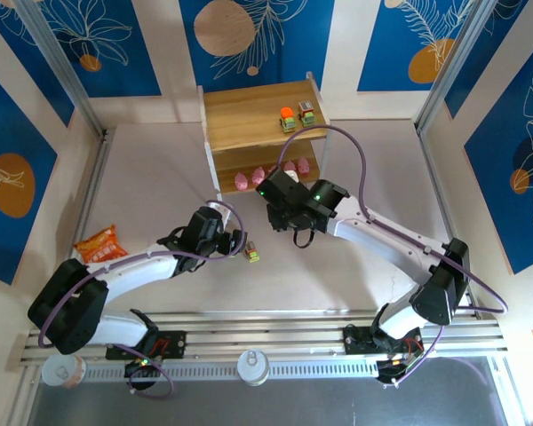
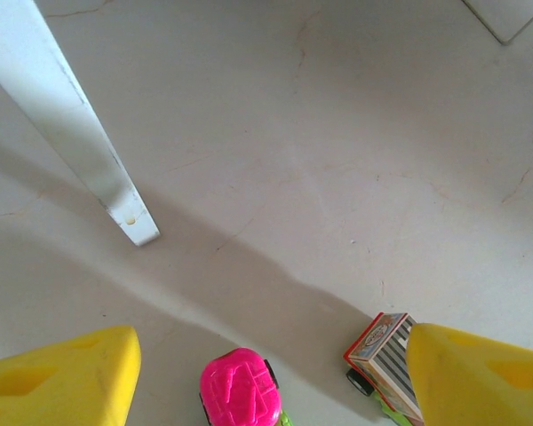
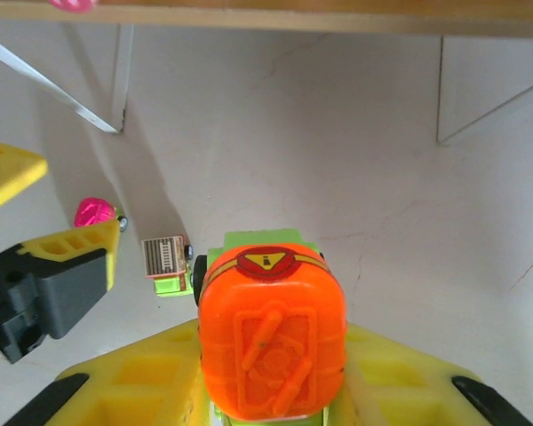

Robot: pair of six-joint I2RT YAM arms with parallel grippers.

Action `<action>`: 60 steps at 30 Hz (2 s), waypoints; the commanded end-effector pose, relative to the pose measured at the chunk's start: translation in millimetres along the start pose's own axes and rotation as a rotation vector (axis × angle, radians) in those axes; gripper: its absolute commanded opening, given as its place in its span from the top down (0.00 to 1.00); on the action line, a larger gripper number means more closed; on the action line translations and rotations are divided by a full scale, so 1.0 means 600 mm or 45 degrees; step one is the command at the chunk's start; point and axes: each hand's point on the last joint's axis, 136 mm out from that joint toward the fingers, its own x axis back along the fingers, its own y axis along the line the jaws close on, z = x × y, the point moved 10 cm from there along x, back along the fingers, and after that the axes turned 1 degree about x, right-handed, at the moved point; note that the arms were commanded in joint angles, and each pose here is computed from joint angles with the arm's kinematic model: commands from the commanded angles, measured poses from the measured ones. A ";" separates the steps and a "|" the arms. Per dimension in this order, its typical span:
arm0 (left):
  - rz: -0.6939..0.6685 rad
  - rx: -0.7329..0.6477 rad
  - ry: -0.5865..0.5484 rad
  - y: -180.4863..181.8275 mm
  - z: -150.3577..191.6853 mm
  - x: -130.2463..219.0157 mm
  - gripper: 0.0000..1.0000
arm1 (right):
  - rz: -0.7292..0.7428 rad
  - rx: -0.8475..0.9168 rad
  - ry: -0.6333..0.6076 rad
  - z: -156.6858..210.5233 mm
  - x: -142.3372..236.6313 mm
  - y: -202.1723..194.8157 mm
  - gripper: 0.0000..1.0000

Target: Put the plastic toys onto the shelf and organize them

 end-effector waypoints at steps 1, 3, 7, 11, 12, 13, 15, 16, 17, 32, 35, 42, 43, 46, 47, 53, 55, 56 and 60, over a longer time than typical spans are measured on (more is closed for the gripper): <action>0.037 -0.009 -0.049 -0.005 -0.017 0.004 0.22 | -0.006 0.039 -0.052 -0.014 0.043 -0.005 0.70; 0.036 -0.010 -0.045 -0.005 -0.016 0.003 0.22 | -0.013 0.053 -0.077 -0.025 0.058 -0.003 0.70; 0.040 -0.010 -0.045 -0.005 -0.016 0.003 0.22 | -0.013 0.081 -0.136 -0.050 0.086 -0.001 0.70; 0.044 -0.011 -0.044 -0.006 -0.016 0.003 0.22 | -0.002 0.122 -0.187 -0.077 0.109 0.003 0.70; 0.048 -0.013 -0.045 -0.007 -0.016 0.003 0.22 | 0.002 0.131 -0.199 -0.084 0.114 0.003 0.69; 0.050 -0.015 -0.043 -0.007 -0.016 0.003 0.22 | 0.005 0.138 -0.209 -0.091 0.118 0.004 0.69; 0.060 -0.022 -0.046 -0.009 -0.017 0.003 0.22 | 0.007 0.143 -0.228 -0.105 0.125 0.004 0.69; 0.065 -0.028 -0.047 -0.010 -0.017 0.004 0.22 | 0.004 0.140 -0.240 -0.111 0.127 0.004 0.70; 0.072 -0.034 -0.050 -0.012 -0.017 0.004 0.22 | -0.001 0.139 -0.249 -0.117 0.129 0.005 0.69; 0.108 -0.091 -0.087 -0.028 -0.019 0.014 0.21 | -0.011 0.143 -0.374 -0.220 0.146 0.008 0.69; 0.121 -0.099 -0.089 -0.030 -0.019 0.016 0.21 | -0.016 0.133 -0.379 -0.237 0.141 0.001 0.69; 0.149 -0.114 -0.101 -0.037 -0.019 0.016 0.21 | -0.024 0.105 -0.383 -0.263 0.120 -0.011 0.69; 0.149 -0.112 -0.101 -0.037 -0.019 0.016 0.21 | -0.027 0.100 -0.382 -0.266 0.117 -0.012 0.69; 0.149 -0.113 -0.100 -0.037 -0.019 0.016 0.21 | -0.023 0.100 -0.386 -0.273 0.109 -0.013 0.69; 0.150 -0.115 -0.100 -0.037 -0.019 0.016 0.21 | -0.026 0.101 -0.382 -0.274 0.106 -0.013 0.69; 0.150 -0.111 -0.097 -0.037 -0.019 0.014 0.21 | -0.021 0.115 -0.381 -0.279 0.093 -0.009 0.68; 0.153 -0.110 -0.096 -0.038 -0.019 0.014 0.21 | -0.014 0.116 -0.376 -0.281 0.087 -0.009 0.68; 0.152 -0.110 -0.097 -0.037 -0.019 0.014 0.21 | -0.012 0.118 -0.371 -0.282 0.083 -0.009 0.68; 0.152 -0.108 -0.093 -0.037 -0.018 0.013 0.21 | -0.002 0.119 -0.358 -0.285 0.071 -0.010 0.68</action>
